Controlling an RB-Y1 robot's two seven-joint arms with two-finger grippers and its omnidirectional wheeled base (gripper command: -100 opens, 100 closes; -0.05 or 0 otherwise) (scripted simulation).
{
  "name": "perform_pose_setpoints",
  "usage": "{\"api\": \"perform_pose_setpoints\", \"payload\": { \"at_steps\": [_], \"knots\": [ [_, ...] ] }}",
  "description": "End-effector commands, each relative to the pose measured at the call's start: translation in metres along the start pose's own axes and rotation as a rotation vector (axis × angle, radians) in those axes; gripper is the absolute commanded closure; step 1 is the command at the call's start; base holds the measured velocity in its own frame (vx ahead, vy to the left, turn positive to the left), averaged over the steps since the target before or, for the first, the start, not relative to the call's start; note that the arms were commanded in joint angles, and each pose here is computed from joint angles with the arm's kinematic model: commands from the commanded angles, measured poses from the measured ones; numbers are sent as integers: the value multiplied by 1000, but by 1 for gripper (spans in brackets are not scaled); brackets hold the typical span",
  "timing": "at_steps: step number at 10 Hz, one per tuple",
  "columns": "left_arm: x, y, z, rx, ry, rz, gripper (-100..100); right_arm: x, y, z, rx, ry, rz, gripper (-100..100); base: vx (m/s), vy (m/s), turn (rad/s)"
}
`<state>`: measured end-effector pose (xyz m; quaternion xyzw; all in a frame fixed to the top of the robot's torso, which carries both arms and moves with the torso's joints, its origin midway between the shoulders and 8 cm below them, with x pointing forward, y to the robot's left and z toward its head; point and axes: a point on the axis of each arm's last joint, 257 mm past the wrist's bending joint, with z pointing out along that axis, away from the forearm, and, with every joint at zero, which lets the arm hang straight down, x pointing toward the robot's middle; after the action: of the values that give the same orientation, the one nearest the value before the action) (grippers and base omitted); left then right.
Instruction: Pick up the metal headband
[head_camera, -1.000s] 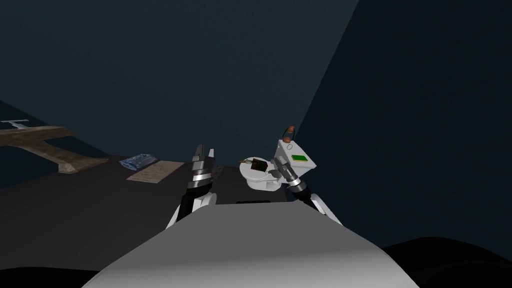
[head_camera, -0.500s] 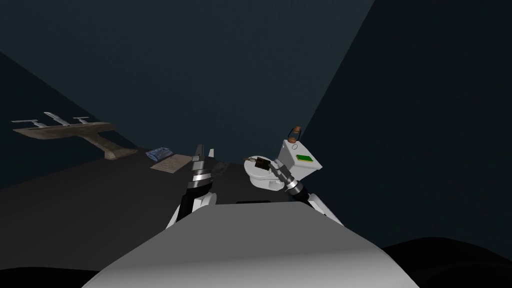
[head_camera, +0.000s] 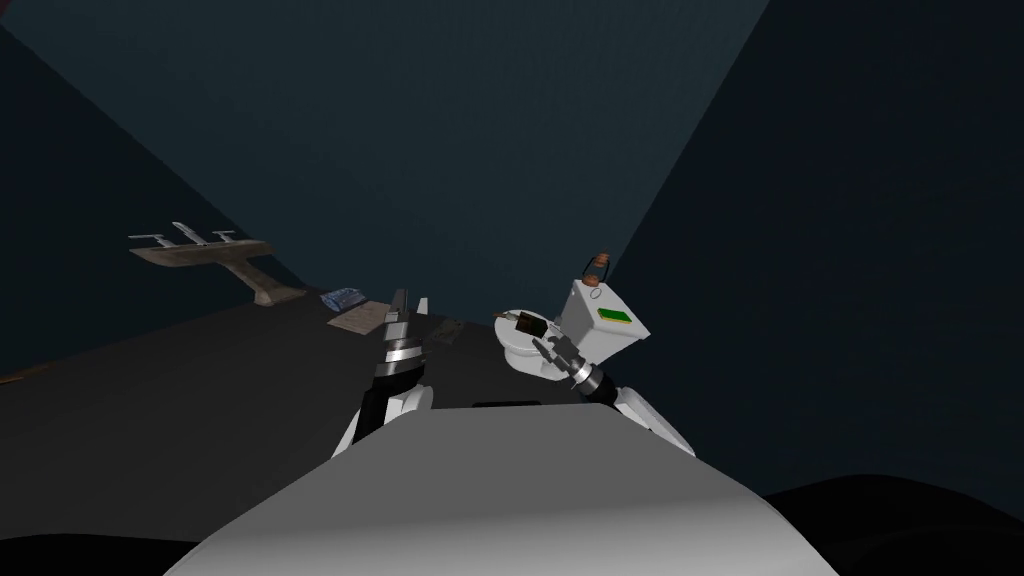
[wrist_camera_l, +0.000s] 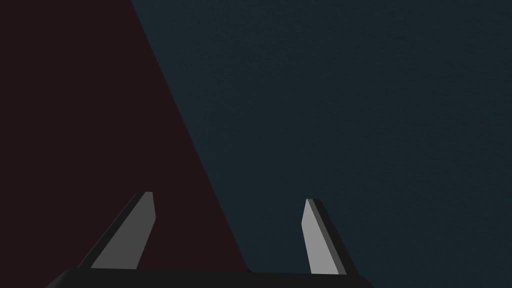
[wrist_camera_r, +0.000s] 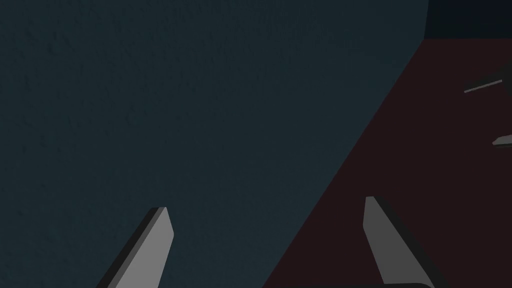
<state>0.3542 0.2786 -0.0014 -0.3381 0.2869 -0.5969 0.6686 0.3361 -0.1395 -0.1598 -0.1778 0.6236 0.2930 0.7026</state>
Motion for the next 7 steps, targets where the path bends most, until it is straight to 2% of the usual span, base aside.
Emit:
{"api": "perform_pose_setpoints", "payload": {
  "at_steps": [1,2,4,5,6,7],
  "knots": [
    [0,0,0,0,0,0,0,19,1,-5,-29,66,-78,-100,-73,21,168],
    [0,0,0,0,0,0,0,20,2,-5,-31,70,-86,-100,-62,14,81],
    [0,0,0,0,0,0,0,49,-4,-16,-78,172,-215,-100,-85,20,190],
    [0,0,0,0,0,0,0,53,-4,-18,-91,191,-241,-100,-72,-5,106],
    [0,0,0,0,0,0,0,67,-11,-25,-115,242,-310,-100,-60,-14,129],
    [0,0,0,0,0,0,0,69,-11,-27,-122,252,-325,-100,-38,-12,74]
  ]
}}
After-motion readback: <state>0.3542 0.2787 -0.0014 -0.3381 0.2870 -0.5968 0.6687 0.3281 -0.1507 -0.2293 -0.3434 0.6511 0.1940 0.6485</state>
